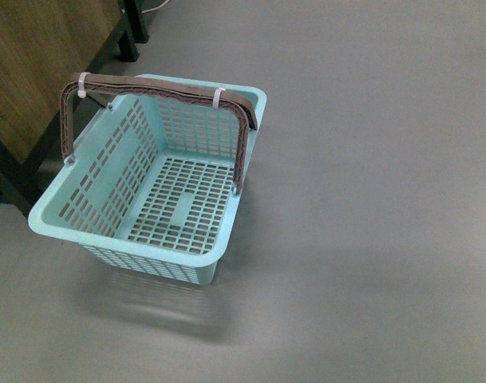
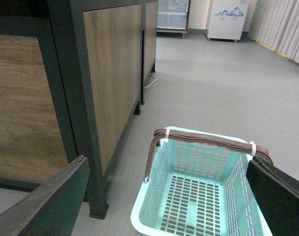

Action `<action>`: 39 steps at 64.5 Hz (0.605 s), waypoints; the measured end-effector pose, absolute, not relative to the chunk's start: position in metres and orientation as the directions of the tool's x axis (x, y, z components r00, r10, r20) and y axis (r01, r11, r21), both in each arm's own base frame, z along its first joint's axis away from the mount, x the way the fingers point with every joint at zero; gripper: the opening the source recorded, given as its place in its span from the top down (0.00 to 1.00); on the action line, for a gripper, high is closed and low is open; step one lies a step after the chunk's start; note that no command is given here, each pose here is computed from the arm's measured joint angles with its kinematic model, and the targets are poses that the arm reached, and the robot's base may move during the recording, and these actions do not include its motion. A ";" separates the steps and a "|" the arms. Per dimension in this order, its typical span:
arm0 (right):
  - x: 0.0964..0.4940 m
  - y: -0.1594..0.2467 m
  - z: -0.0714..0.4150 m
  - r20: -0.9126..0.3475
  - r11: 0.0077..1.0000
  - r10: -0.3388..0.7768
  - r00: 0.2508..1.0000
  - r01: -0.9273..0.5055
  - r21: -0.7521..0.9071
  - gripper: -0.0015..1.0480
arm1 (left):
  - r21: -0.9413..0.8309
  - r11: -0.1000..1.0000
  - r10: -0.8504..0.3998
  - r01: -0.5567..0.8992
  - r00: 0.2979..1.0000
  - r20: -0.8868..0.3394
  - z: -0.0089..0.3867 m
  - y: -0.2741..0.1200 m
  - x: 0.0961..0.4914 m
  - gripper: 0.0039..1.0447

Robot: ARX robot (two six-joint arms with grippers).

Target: Pick lemon and mango into basket

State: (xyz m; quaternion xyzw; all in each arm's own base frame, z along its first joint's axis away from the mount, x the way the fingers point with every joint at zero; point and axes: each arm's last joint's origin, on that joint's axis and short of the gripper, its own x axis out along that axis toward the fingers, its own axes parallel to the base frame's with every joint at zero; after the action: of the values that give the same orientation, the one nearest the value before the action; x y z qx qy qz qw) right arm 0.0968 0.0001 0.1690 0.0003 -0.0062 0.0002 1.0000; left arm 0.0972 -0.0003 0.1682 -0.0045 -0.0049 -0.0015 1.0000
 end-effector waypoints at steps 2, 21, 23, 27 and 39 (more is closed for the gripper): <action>0.097 0.000 0.169 0.012 1.000 0.000 1.000 0.000 0.001 0.08 | -0.009 1.000 -0.003 0.003 1.000 0.010 0.168 0.000 0.097 0.06; 0.097 0.000 0.169 0.012 1.000 0.000 1.000 0.000 0.001 0.08 | -0.009 1.000 -0.003 0.003 1.000 0.010 0.168 0.000 0.097 0.06; 0.097 0.000 0.169 0.012 1.000 0.000 1.000 0.000 0.001 0.08 | -0.009 1.000 -0.003 0.003 1.000 0.010 0.168 0.000 0.097 0.06; 0.097 0.000 0.169 0.012 1.000 0.000 1.000 0.000 0.001 0.08 | -0.020 1.000 0.011 -0.011 1.000 0.000 0.168 0.000 0.097 0.06; 0.097 0.000 0.169 0.012 1.000 0.000 1.000 0.000 0.001 0.08 | -0.490 0.760 0.189 -0.427 0.866 -0.462 0.171 0.004 0.125 0.06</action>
State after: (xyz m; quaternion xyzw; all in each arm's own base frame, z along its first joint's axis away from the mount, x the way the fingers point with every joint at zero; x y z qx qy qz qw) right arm 0.0968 0.0001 0.1690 0.0003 -0.0062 0.0000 1.0000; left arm 0.1253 0.0044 0.1706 -0.3033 0.1962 0.1681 0.9172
